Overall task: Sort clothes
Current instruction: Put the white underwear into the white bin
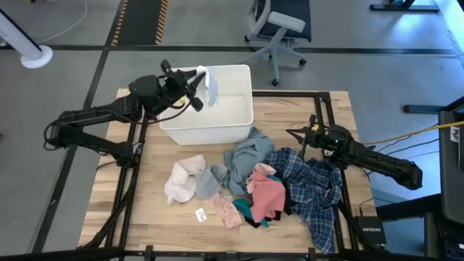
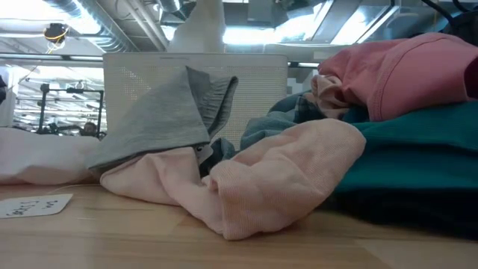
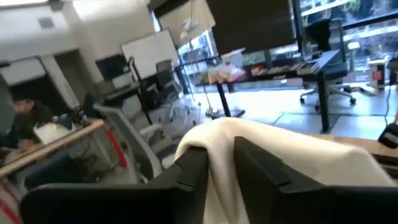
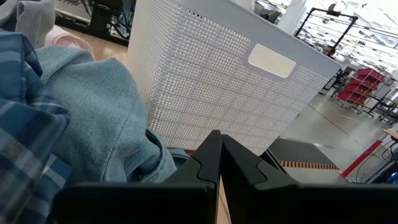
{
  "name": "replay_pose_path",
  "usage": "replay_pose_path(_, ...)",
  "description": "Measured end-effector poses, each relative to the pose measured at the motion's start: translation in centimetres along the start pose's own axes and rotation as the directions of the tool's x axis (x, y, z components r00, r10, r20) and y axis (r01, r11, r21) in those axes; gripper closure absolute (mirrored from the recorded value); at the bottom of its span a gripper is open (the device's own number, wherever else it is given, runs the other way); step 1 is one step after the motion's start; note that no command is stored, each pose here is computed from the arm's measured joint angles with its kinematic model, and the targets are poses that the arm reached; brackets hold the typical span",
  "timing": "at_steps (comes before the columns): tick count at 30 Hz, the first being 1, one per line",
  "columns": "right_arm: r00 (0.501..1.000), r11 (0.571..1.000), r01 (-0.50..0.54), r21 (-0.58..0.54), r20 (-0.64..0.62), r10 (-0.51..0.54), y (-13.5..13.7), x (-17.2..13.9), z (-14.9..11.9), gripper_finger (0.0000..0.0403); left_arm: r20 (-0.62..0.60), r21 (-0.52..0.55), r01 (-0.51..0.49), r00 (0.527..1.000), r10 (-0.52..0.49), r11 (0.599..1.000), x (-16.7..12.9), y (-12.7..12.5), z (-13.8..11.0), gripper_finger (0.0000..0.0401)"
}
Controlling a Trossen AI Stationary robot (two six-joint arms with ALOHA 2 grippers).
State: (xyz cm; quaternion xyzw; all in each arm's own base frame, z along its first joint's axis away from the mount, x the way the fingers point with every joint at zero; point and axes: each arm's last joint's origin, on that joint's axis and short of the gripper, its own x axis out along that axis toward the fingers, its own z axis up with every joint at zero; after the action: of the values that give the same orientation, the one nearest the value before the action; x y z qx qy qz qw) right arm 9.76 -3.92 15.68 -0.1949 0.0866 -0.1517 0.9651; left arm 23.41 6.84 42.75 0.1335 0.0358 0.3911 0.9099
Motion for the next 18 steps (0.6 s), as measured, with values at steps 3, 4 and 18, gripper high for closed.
replay_pose_path(3, 1.0, 1.0, 0.0, 0.0, 0.0, 0.0, 0.0, 0.0, 0.0, 0.0384, -0.056, -0.039, 0.008, 0.998, -0.01, 0.999, 0.1, 0.0, -0.6, 0.0286)
replay_pose_path(4, 1.0, 1.0, 0.0, 0.0, 0.0, 0.0, 0.0, 0.0, 0.0, 0.0384, -0.087, -0.047, 0.013, 0.996, -0.017, 0.999, 0.0, -0.1, -1.0, 0.0274)
replay_pose_path(18, 1.0, 1.0, 0.0, 0.0, 0.0, 0.0, 0.0, 0.0, 0.0, 0.0384, -0.347, -0.238, 0.05, 0.929, -0.132, 0.97, -0.5, -0.4, -3.8, 0.0201)
